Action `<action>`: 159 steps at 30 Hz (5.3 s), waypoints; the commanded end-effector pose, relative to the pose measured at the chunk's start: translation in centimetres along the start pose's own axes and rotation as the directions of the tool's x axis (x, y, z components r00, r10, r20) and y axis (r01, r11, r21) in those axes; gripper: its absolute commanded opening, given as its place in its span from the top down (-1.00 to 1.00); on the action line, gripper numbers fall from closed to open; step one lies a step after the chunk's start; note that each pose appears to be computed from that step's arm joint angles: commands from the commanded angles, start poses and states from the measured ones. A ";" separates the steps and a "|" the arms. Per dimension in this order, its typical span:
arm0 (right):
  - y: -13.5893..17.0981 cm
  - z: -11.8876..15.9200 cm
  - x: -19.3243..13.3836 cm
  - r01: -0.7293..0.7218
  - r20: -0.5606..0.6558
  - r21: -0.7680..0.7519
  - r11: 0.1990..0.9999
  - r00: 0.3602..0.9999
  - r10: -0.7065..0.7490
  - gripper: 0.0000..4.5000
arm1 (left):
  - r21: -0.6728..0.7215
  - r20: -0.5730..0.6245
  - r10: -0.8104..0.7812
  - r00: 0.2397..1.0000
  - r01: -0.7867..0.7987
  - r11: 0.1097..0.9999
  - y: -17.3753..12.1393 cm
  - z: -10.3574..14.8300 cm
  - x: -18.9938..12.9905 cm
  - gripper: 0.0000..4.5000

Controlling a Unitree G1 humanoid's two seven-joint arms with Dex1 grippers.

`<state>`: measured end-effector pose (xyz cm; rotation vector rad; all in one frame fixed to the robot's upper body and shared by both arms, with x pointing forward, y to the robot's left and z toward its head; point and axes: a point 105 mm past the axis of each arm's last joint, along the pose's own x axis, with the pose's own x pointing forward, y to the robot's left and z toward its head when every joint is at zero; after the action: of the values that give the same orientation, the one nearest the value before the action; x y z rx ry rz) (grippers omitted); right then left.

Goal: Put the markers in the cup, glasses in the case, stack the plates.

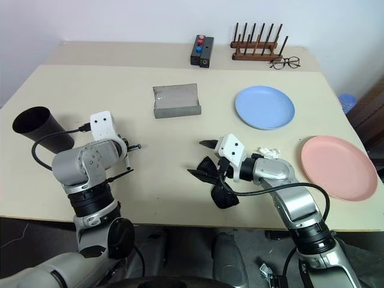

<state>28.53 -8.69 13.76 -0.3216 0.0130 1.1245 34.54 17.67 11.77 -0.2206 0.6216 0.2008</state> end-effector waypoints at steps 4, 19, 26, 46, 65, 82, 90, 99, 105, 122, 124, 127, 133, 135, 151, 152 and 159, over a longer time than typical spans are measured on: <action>0.3 1.3 0.3 -0.014 0.038 -0.030 0.999 0.999 0.015 -1.00 | 0.030 -0.039 -0.007 0.999 0.008 1.000 -0.4 -0.9 -0.5 -0.75; 0.3 1.2 0.3 -0.012 0.037 -0.026 1.000 0.999 0.013 -1.00 | -0.046 -0.131 0.194 0.972 -0.201 0.978 0.6 -3.7 -0.6 -0.36; 0.3 1.1 0.2 -0.010 0.036 -0.022 1.000 0.999 0.011 -1.00 | -0.078 -0.156 0.191 0.969 -0.205 0.976 0.6 -4.1 -0.6 0.98; -0.7 1.7 0.5 0.023 0.082 0.017 1.000 0.996 -0.025 -1.00 | 0.230 0.756 -0.310 0.576 0.208 0.951 -0.5 13.8 -9.7 0.98; -1.3 2.7 1.5 0.015 0.166 0.085 0.996 0.986 -0.029 -1.00 | -0.028 0.924 0.163 0.346 -0.363 0.931 14.3 15.1 -12.7 0.98; -0.9 3.8 1.8 -0.002 0.208 0.081 0.997 0.978 -0.015 -1.00 | -0.015 0.898 0.166 0.407 -0.349 0.937 16.2 12.2 -9.1 0.98; -0.6 4.1 1.8 -0.015 0.216 0.073 0.997 0.976 -0.002 -1.00 | 0.002 0.881 0.156 0.447 -0.333 0.943 15.8 11.2 -7.8 0.63; -0.3 4.4 1.7 -0.033 0.239 0.076 0.997 0.971 0.014 -1.00 | -0.019 0.879 0.178 0.443 -0.340 0.940 16.0 11.0 -7.9 -0.35; -0.2 4.8 1.5 -0.051 0.272 0.085 0.995 0.962 0.026 -1.00 | -0.028 0.905 0.152 0.396 -0.302 0.953 14.8 12.1 -9.2 -0.35; -0.1 3.7 1.1 -0.046 0.221 0.061 0.997 0.975 0.031 -1.00 | 0.232 0.502 -0.062 0.863 -0.066 0.970 5.4 8.8 -3.9 -0.99; 0.3 3.2 1.0 -0.060 0.183 0.039 0.997 0.982 0.052 -1.00 | 0.158 0.412 0.010 0.911 -0.082 0.984 6.5 7.8 -3.0 -0.99; 0.9 2.2 0.8 -0.090 0.117 0.012 0.996 0.989 0.088 -1.00 | 0.088 0.268 0.062 0.961 -0.089 0.992 7.6 6.1 -2.0 -0.99; 1.1 2.7 0.6 -0.104 0.161 0.019 0.994 0.982 0.100 -1.00 | 0.016 0.089 0.074 0.993 -0.076 0.997 8.6 3.7 -1.3 -0.99; 1.5 3.3 0.8 -0.120 0.194 0.008 0.993 0.974 0.116 -1.00 | 0.001 0.052 0.079 0.996 -0.079 0.997 8.8 2.9 -1.0 -0.99; 2.1 3.3 1.4 -0.130 0.208 -0.011 0.991 0.970 0.130 -1.00 | -0.057 0.015 0.042 0.999 -0.041 0.998 8.3 1.7 0.2 0.72; 2.1 3.2 1.4 -0.128 0.207 -0.011 0.992 0.970 0.128 -1.00 | -0.051 0.014 0.041 0.999 -0.041 0.998 8.3 1.7 0.2 0.96; 2.0 3.2 1.5 -0.123 0.203 -0.012 0.992 0.971 0.123 -1.00 | 0.058 0.107 -0.034 0.994 0.028 0.998 6.6 3.0 0.0 0.96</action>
<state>27.09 -5.88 15.18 -0.1950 -0.1032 1.2734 34.03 25.47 11.90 -0.2061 0.5863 0.2141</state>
